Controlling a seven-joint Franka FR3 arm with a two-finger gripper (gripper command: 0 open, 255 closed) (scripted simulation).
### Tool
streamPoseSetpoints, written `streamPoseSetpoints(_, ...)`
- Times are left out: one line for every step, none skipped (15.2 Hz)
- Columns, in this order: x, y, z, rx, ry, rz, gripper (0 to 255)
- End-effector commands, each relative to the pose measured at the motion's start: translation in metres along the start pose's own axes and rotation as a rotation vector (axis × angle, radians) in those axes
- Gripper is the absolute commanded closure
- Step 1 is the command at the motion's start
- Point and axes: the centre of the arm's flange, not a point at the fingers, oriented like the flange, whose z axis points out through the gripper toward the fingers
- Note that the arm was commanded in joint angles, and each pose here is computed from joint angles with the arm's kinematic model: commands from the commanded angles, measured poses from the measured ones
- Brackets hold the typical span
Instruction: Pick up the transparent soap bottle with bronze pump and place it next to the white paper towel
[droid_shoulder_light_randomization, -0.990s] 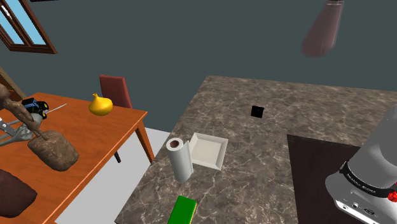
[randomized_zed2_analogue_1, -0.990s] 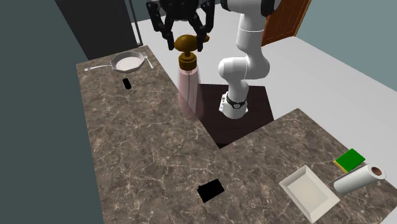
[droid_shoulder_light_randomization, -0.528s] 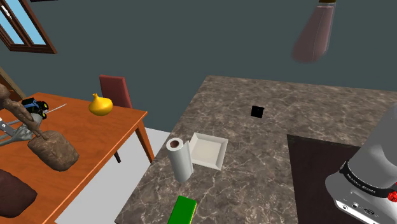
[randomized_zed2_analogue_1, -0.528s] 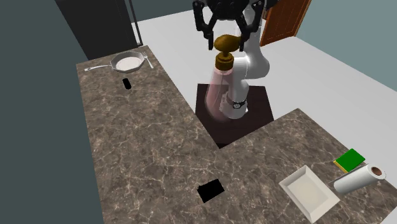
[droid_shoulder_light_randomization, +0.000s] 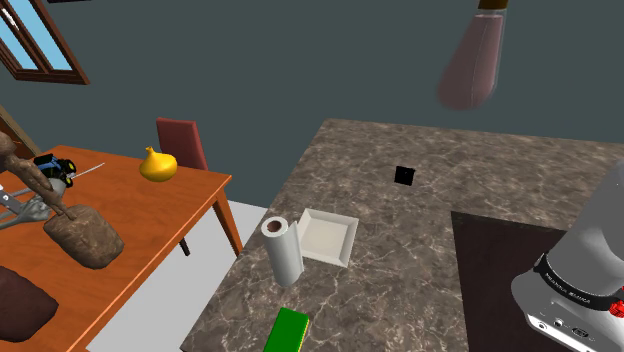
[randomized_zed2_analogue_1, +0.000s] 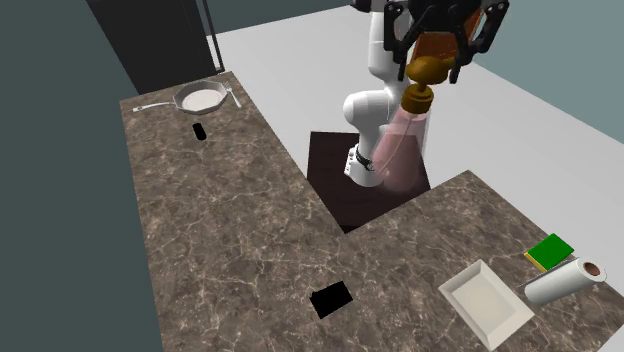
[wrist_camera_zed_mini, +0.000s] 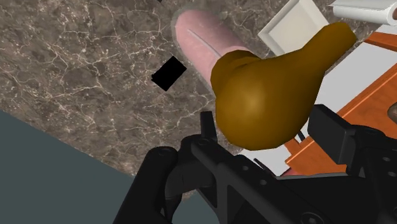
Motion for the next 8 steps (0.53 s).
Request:
streamPoseSetpoints(-0.008, -0.024, 0.002, -0.001, 0.001, 0.003, 255)
streamPoseSetpoints(-0.011, -0.037, 0.004, -0.001, 0.001, 0.003, 255)
streamPoseSetpoints(-0.014, -0.05, 0.005, -0.001, 0.001, 0.003, 255)
streamPoseSetpoints(-0.017, -0.063, 0.006, -0.001, 0.001, 0.003, 255)
streamPoseSetpoints(-0.019, -0.076, 0.007, -0.001, 0.001, 0.003, 255)
streamPoseSetpoints(-0.022, -0.088, 0.008, -0.001, 0.001, 0.003, 255)
streamPoseSetpoints(-0.025, -0.101, 0.009, -0.001, 0.001, 0.003, 255)
streamPoseSetpoints(-0.028, -0.114, 0.01, -0.001, 0.001, 0.003, 255)
